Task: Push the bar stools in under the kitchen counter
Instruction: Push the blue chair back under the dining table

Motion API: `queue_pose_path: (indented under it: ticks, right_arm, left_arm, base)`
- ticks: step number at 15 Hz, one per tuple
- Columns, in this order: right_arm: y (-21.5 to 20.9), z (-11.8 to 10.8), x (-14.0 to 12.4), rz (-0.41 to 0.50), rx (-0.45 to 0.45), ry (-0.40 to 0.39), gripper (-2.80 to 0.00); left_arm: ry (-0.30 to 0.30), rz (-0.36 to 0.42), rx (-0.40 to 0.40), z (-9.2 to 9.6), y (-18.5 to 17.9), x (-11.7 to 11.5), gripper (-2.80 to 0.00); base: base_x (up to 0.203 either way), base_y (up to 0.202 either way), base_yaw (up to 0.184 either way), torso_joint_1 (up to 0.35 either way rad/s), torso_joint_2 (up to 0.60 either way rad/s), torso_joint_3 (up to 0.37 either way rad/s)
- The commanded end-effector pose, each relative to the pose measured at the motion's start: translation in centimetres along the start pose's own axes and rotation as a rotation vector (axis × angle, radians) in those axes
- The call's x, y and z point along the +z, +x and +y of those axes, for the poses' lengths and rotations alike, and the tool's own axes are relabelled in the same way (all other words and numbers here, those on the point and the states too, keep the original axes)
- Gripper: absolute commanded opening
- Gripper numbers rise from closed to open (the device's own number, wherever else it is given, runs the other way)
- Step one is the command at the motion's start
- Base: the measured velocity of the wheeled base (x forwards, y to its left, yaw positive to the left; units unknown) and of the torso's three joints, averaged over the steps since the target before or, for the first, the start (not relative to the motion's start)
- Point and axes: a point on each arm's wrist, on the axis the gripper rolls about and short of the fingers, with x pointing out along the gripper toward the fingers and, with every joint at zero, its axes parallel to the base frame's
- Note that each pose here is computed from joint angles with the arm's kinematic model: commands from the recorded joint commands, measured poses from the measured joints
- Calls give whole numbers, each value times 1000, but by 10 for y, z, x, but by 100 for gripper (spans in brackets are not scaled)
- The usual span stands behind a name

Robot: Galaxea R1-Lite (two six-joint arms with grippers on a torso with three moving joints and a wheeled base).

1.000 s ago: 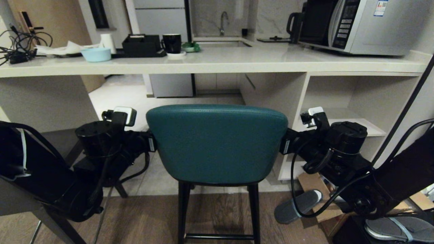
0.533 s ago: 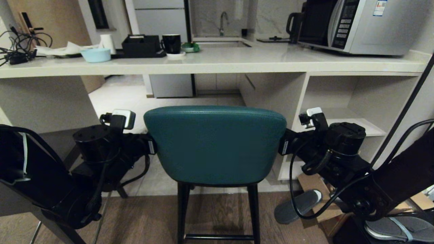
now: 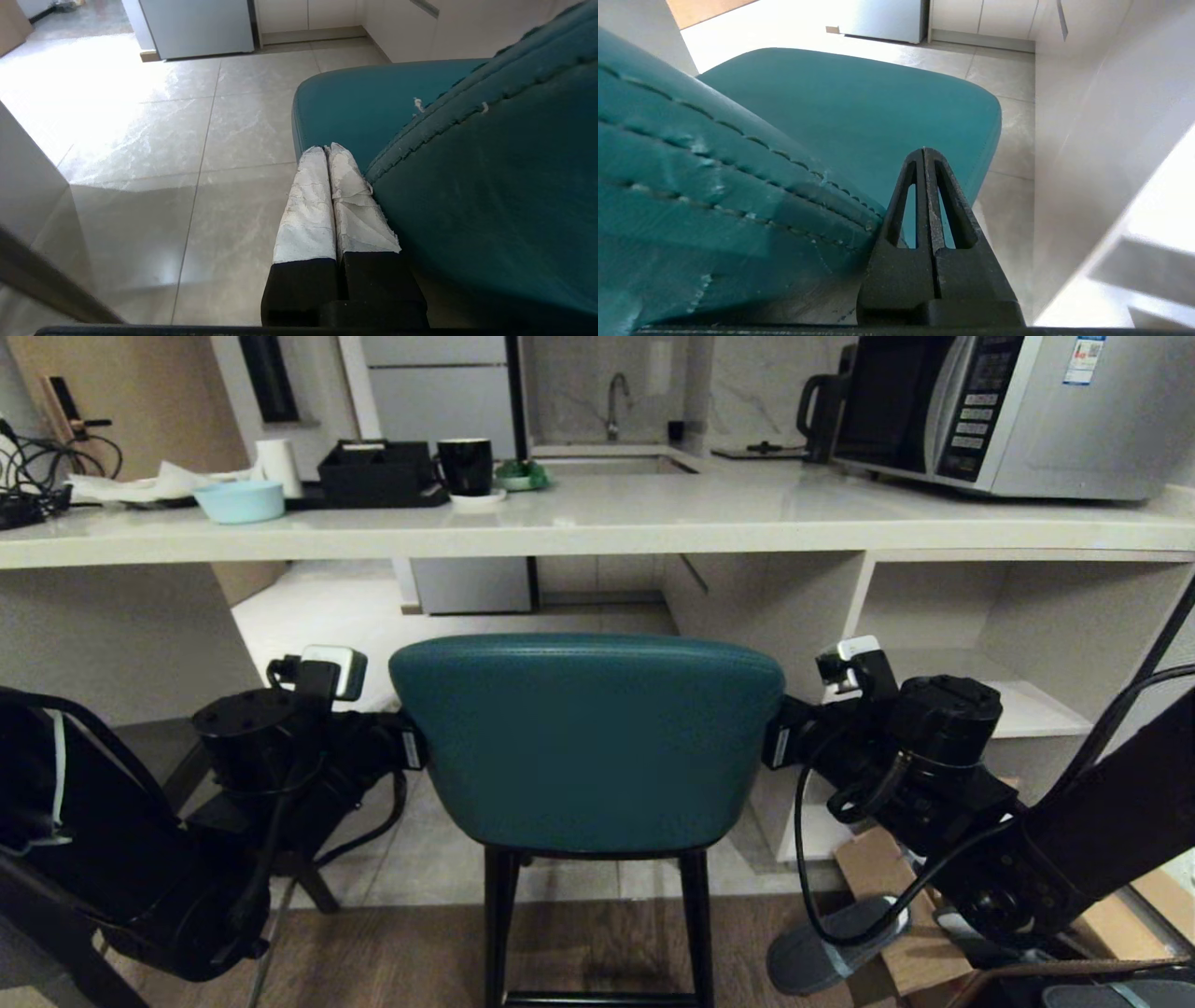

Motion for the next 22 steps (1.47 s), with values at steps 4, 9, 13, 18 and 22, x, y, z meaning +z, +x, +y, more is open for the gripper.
queue_pose_path:
  ticks: [4,9,13,18,22]
  right_arm:
    - [1,1,0,-7,-3,0,-280]
    - [-1,1,3,-18,-8,1,-280]
    - [0,-1,3,-22,-42,5,-280]
    - [2,0,4,-26,-42,4,-280]
    - [0,0,7,-34,-44,3,-280]
  left_arm:
    - [2,2,-2,1,1,-1,-280]
    - [2,4,-3,-1,13,-6,-280]
    - [4,5,-9,-5,23,-11,-280]
    - [5,22,29,-4,18,-15,-280]
    - [0,-18,30,-3,17,-10,-280]
  base:
    - [190,0,1,4,0,1]
    - [188,0,1,7,2,2]
    - [188,0,0,3,1,2]
    - [133,0,1,5,4,1]
    - [0,0,0,0,0,0]
